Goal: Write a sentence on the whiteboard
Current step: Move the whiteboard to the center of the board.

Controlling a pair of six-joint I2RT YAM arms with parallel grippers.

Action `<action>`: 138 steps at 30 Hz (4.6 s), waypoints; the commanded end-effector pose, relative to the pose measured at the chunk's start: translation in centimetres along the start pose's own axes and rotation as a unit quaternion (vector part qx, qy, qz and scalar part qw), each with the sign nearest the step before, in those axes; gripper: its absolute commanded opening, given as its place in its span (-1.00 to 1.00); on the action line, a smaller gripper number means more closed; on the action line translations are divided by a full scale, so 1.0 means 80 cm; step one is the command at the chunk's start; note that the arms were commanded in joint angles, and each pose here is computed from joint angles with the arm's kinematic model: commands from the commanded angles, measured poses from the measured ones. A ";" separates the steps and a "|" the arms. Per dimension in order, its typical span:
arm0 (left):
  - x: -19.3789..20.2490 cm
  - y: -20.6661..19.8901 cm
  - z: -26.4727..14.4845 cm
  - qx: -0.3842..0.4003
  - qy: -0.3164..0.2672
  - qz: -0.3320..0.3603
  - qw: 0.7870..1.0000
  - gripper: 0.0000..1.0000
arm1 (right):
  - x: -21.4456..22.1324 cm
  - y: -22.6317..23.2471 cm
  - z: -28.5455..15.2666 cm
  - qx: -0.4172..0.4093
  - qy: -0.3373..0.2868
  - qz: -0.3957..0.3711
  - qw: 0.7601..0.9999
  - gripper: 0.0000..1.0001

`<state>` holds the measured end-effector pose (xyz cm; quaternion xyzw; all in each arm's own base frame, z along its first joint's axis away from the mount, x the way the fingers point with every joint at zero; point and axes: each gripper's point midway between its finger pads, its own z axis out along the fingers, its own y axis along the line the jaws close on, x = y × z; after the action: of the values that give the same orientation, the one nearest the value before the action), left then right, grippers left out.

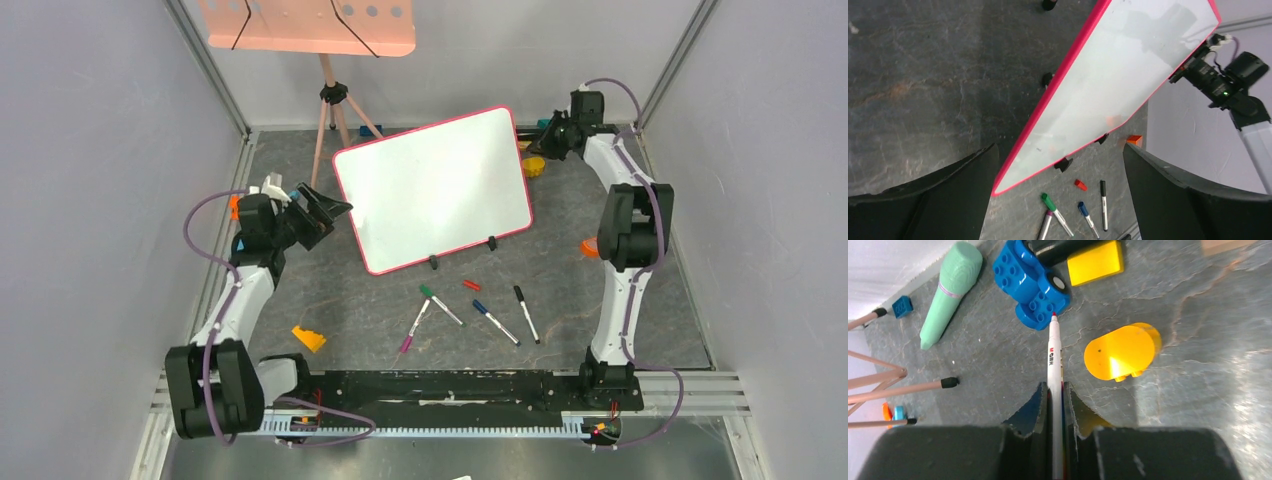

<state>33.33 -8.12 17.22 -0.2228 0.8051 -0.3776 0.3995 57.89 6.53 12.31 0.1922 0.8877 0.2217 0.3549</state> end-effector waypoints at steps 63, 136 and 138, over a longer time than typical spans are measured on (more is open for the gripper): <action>0.078 -0.093 0.138 0.326 0.168 0.107 0.924 0.39 | 0.136 -0.070 -0.101 -0.047 0.103 -0.010 0.993 -1.00; 0.054 -0.074 0.066 0.128 0.098 0.126 0.979 0.94 | 0.037 -0.147 -0.265 0.193 -0.085 0.060 0.976 -1.00; 0.055 -0.072 0.051 0.117 0.091 0.138 0.979 0.96 | 0.042 -0.141 -0.274 0.188 -0.090 0.054 0.976 -1.00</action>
<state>35.99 -17.75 18.00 -0.0330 0.7944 -0.4765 0.3752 38.96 -7.29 17.14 0.3260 0.8743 0.0535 0.3555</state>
